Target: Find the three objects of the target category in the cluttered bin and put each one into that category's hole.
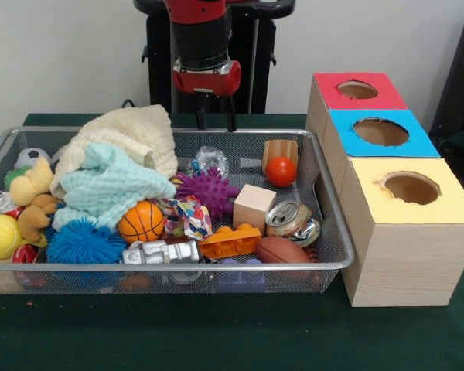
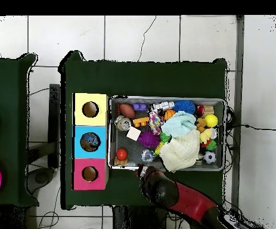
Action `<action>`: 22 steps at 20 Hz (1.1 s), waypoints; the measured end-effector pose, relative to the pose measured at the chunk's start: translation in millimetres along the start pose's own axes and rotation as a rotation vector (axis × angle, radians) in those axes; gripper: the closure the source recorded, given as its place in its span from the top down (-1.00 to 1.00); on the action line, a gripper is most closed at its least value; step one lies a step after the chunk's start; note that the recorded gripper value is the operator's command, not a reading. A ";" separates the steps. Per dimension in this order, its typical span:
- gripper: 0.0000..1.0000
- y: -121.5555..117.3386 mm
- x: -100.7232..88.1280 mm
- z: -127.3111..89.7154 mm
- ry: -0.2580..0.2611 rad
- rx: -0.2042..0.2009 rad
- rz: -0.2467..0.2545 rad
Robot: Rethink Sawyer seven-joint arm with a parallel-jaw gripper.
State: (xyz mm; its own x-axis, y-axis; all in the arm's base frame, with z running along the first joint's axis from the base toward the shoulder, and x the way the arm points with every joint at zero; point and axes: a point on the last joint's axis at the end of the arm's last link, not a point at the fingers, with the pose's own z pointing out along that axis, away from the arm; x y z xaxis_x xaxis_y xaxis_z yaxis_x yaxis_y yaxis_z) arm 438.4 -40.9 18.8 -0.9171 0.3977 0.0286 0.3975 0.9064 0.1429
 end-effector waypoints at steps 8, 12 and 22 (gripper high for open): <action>1.00 1.9 2.0 0.4 -0.011 0.015 -0.012; 1.00 2.2 2.3 0.4 -0.014 0.019 -0.014; 1.00 9.6 3.9 0.5 -0.028 0.070 -0.058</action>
State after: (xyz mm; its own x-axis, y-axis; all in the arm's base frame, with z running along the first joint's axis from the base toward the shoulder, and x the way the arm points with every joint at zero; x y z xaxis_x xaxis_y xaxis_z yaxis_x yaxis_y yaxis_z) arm 438.6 -30.5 19.8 -0.9378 0.3470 -0.0054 0.3457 0.9354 0.0742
